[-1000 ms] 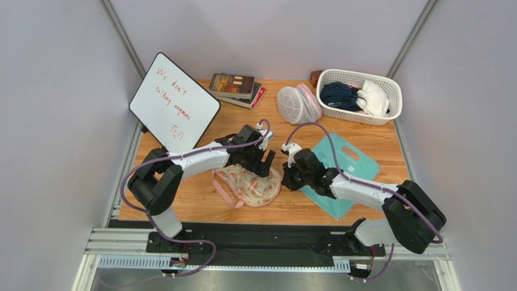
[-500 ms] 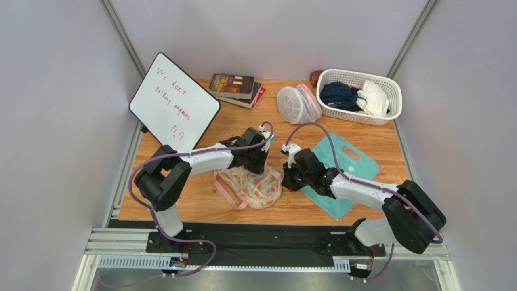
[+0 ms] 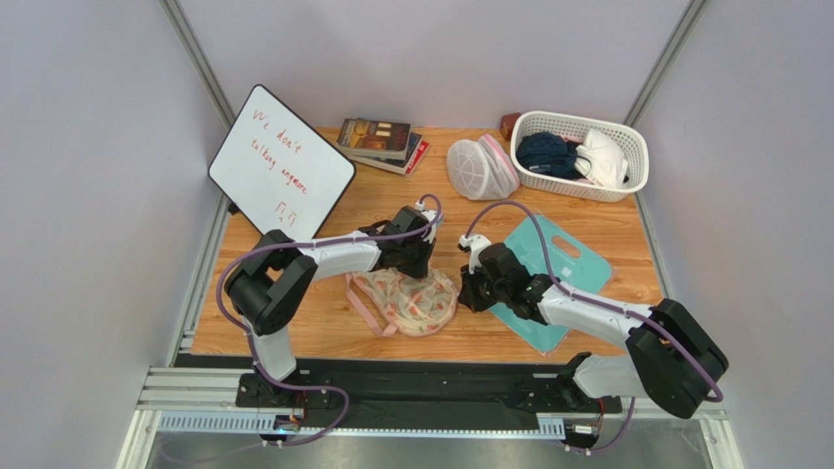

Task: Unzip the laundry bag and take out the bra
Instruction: Unzip the laundry bag at the center of the board.

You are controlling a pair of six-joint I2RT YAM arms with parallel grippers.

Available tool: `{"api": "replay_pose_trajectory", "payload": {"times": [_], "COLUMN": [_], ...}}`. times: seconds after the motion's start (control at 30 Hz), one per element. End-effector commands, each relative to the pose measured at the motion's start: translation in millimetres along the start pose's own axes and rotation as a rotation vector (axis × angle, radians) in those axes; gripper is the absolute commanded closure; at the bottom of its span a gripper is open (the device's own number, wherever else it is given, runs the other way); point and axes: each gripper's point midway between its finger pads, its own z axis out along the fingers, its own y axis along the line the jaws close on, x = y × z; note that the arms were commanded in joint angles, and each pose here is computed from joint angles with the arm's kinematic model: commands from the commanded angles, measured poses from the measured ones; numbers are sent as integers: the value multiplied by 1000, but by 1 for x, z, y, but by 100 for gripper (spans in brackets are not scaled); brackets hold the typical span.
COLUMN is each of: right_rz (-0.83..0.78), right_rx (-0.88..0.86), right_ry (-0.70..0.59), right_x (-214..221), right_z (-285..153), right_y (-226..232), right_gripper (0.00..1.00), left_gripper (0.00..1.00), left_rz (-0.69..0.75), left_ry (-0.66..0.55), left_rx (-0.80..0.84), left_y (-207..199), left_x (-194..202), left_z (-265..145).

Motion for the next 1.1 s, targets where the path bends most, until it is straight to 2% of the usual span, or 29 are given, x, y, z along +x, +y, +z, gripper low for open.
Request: {"api": "replay_pose_trajectory", "payload": {"times": [0.0,0.53,1.07], "right_rz": [21,38,22], "right_rx": [-9,-42,-134], "right_ry": [-25,23,21], "right_x": [2,33,32], "right_z": [-7,-5,1], "right_y": [6,40,88], "right_gripper": [100,100,100], "left_gripper": [100,100,100], "left_rz": [-72,-184,-232], "left_ry": [72,41,6], "left_rx": [-57,-75,-112], "left_y": [18,23,29], "left_x": [22,22,18], "left_z": [11,22,23]}}
